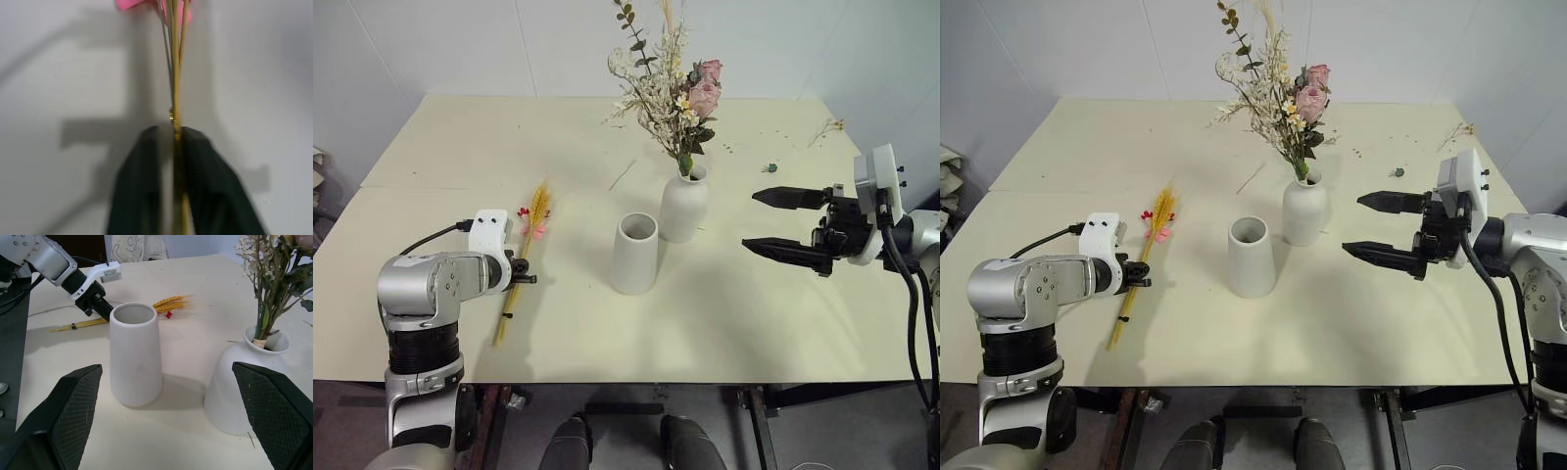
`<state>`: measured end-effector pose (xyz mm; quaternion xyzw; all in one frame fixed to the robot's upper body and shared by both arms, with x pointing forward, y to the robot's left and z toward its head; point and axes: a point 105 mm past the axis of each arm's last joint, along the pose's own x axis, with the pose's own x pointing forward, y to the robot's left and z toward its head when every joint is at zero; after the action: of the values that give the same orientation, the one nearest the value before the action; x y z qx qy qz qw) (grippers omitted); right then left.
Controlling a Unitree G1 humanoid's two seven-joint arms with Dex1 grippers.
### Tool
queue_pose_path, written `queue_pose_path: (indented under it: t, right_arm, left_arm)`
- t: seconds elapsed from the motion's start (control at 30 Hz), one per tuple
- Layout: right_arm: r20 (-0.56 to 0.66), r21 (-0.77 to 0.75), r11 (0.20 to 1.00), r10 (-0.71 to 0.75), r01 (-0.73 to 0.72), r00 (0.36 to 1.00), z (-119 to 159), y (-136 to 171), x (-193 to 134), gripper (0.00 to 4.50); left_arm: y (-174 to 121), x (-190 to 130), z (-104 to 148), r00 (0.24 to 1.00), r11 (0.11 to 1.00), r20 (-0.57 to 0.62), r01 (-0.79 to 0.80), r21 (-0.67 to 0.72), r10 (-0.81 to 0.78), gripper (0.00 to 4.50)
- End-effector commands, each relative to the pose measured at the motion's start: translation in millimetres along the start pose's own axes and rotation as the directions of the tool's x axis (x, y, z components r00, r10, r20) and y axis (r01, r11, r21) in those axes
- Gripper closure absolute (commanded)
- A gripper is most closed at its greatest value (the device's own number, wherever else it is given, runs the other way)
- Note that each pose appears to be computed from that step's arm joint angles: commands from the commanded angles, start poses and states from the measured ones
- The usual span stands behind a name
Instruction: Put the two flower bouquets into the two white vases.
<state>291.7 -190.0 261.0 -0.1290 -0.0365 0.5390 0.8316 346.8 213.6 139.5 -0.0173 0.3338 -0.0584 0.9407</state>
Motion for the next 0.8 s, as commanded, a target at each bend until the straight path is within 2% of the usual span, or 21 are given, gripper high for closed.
queue_pose_path:
  t: [0.03,0.17,0.23,0.3,0.43,0.57,0.6,0.73,0.8]
  right_arm:
    - [0.029,-0.055,0.998,-0.009,0.011,1.0,16.7,3.6,-10.0,0.0]
    - [0.098,-0.043,0.999,0.01,-0.006,0.995,25.0,9.7,-16.2,0.0]
    - [0.127,-0.051,0.998,0.032,-0.026,0.991,29.7,15.3,-18.3,0.0]
    - [0.144,-0.06,0.998,0.046,-0.038,0.989,33.1,19.4,-19.8,0.0]
    - [0.199,-0.076,0.996,0.053,-0.038,0.979,42.6,25.1,-21.9,0.0]
    - [0.272,-0.082,0.996,0.05,-0.028,0.961,52.5,30.5,-22.0,0.0]
    - [0.301,-0.084,0.996,0.051,-0.027,0.952,55.5,32.8,-22.1,0.0]
    - [0.343,-0.099,0.995,0.036,-0.002,0.939,59.6,36.4,-22.4,0.0]
    - [0.362,-0.103,0.995,0.023,0.016,0.932,61.4,38.2,-23.7,0.0]
  left_arm:
    - [-1.5,1.2,12.0,0.999,1.0,0.049,0.007,0.017,-0.008,4.48]
    - [2.9,-0.1,45.8,0.974,0.999,0.227,-0.008,0.035,0.0,4.48]
    - [3.7,-6.9,73.2,0.926,0.998,0.378,-0.016,0.057,-0.007,4.48]
    - [4.6,-12.0,88.1,0.895,0.998,0.446,-0.017,0.062,-0.013,4.48]
    - [-13.9,-41.1,135.0,0.728,0.987,0.672,0.043,0.157,-0.138,4.48]
    - [-30.6,-66.8,167.7,0.563,0.971,0.792,0.148,0.187,-0.238,4.48]
    - [-38.0,-76.1,176.2,0.504,0.958,0.816,0.192,0.215,-0.284,4.48]
    - [-54.5,-97.4,192.7,0.374,0.91,0.84,0.284,0.301,-0.394,4.48]
    - [-65.4,-114.4,201.4,0.276,0.873,0.848,0.334,0.356,-0.451,4.48]
